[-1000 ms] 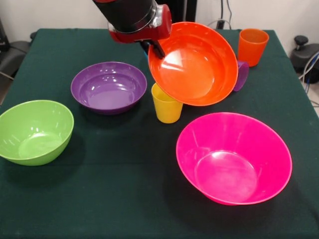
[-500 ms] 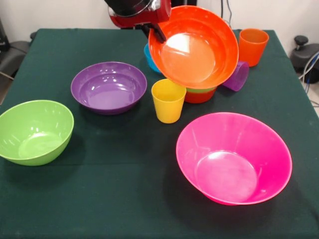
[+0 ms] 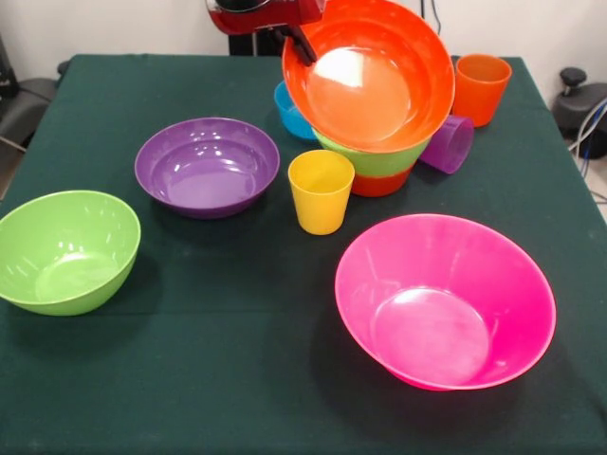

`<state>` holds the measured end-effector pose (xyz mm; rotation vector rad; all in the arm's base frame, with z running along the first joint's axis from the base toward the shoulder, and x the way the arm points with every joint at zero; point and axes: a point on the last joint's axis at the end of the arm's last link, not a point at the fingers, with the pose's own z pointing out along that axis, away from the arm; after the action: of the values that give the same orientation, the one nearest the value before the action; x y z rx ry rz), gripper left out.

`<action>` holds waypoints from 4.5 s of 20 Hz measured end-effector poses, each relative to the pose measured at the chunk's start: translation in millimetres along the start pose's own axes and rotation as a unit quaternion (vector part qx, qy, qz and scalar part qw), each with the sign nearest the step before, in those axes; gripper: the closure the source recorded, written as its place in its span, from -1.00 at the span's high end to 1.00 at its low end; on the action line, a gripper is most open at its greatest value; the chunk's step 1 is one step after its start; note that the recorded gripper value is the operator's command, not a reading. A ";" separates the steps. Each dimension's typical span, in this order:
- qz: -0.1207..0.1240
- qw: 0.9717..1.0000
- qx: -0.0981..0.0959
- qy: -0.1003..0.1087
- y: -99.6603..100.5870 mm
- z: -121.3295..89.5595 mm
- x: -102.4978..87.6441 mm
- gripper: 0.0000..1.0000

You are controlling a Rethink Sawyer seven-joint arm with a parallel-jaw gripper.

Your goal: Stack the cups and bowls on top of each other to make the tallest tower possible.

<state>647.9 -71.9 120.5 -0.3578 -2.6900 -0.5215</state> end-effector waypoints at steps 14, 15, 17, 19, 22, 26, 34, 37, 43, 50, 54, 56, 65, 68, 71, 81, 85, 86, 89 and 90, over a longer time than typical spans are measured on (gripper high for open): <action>-0.017 0.999 -0.017 0.028 18.7 6.2 3.2 -1.00; -0.018 0.999 -0.017 0.029 19.3 6.5 3.0 -1.00; -0.019 0.999 -0.018 0.029 20.3 7.0 2.7 -1.00; -0.020 0.999 -0.019 0.029 20.7 7.3 2.6 -1.00; -0.021 0.999 -0.015 0.030 19.2 8.6 3.2 -1.00; -0.027 0.999 0.002 0.034 10.6 12.7 6.2 -1.00; -0.027 0.999 0.019 0.037 -13.0 17.0 4.4 -1.00; -0.026 0.998 0.023 0.042 -21.0 22.2 5.1 -1.00; -0.024 0.998 0.021 0.050 -29.8 31.9 4.7 -1.00; -0.031 0.998 0.015 0.054 -23.7 37.5 3.0 -1.00; -0.036 0.998 0.010 0.056 -18.5 40.3 1.5 -1.00; -0.039 0.998 0.006 0.057 -15.5 42.7 0.4 -1.00; -0.046 0.997 -0.004 0.059 -10.6 45.6 -1.6 -1.00; -0.046 0.997 -0.005 0.059 -11.3 45.7 -1.8 -1.00; -0.046 0.997 -0.006 0.059 -11.5 46.0 -1.9 -1.00; -0.048 0.996 -0.010 0.071 -8.6 47.2 0.2 -1.00; -0.050 0.995 -0.014 0.081 -5.8 46.9 2.2 -1.00; -0.052 0.995 -0.016 0.088 -3.9 46.3 3.6 -1.00; -0.054 0.994 -0.019 0.097 -1.7 45.6 5.2 -1.00; -0.055 0.993 -0.021 0.102 -0.5 45.3 5.7 -1.00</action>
<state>628.5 -53.1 83.6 -0.1582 -2.5129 -0.6122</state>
